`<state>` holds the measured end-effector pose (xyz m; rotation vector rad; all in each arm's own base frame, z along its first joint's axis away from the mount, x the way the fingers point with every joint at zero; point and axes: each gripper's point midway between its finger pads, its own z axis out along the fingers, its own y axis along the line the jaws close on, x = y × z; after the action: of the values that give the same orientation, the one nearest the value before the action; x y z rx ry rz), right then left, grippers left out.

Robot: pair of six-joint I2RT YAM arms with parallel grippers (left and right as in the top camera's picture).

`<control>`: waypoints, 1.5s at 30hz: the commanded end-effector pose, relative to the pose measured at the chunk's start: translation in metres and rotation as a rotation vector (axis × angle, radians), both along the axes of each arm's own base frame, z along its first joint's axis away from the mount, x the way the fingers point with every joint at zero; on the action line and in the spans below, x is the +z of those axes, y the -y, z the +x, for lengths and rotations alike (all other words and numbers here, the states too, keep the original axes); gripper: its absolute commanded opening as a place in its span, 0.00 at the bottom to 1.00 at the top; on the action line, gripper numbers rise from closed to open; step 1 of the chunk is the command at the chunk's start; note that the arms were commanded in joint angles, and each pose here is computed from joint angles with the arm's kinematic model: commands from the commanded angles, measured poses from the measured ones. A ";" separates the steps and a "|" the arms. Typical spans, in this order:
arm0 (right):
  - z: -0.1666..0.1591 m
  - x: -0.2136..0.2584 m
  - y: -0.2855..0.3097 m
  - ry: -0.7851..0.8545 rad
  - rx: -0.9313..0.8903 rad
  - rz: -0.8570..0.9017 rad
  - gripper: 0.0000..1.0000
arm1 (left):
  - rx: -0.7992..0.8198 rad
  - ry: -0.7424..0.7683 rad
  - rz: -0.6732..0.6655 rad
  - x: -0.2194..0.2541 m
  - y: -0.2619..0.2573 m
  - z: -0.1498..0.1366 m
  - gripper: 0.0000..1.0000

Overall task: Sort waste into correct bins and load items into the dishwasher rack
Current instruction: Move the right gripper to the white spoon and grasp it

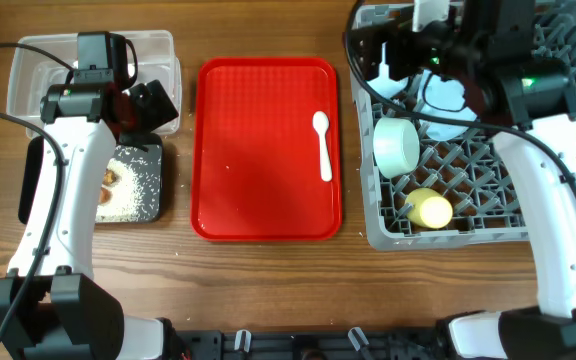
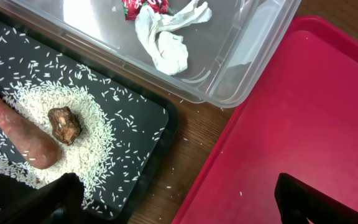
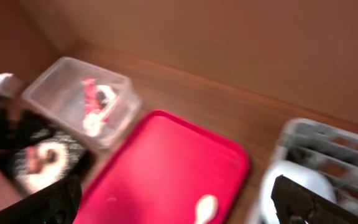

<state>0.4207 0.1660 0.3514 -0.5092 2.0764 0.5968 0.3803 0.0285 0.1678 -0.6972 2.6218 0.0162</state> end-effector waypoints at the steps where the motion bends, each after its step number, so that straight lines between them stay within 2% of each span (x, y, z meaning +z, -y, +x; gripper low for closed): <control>1: 0.002 -0.025 -0.038 -0.122 0.095 0.097 1.00 | 0.004 0.018 0.009 0.006 -0.004 0.002 1.00; 5: 0.017 -0.068 -0.064 -0.235 0.018 0.079 1.00 | 0.004 0.018 0.009 0.006 -0.004 0.002 1.00; 8: 0.028 -0.082 -0.080 -0.295 -0.018 0.145 1.00 | 0.004 0.018 0.009 0.006 -0.004 0.002 1.00; 14: 0.050 -0.126 -0.096 -0.340 -0.055 0.124 0.99 | 0.004 0.018 0.009 0.006 -0.004 0.002 1.00; 19: 0.059 -0.201 -0.097 -0.389 -0.196 -0.080 0.91 | 0.004 0.018 0.009 0.006 -0.004 0.002 1.00; 20: 0.059 -0.211 -0.098 -0.389 -0.218 -0.111 0.88 | 0.004 0.018 0.009 0.006 -0.004 0.002 1.00; 26: 0.055 -0.255 -0.074 -0.433 -0.480 -0.260 0.85 | 0.004 0.018 0.009 0.006 -0.004 0.002 1.00; 30: 0.049 -0.279 -0.063 -0.504 -0.518 -0.290 0.82 | 0.004 0.018 0.009 0.006 -0.004 0.002 1.00; 40: 0.043 -0.323 -0.058 -0.633 -0.541 -0.267 0.61 | 0.004 0.018 0.008 0.006 -0.004 0.002 1.00; 45: 0.044 -0.342 -0.048 -0.703 -0.578 -0.233 0.54 | 0.004 0.018 0.009 0.006 -0.004 0.002 1.00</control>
<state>0.4692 0.2190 0.0306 0.1622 2.7612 0.1690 0.3802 0.0285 0.1677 -0.6968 2.6223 0.0164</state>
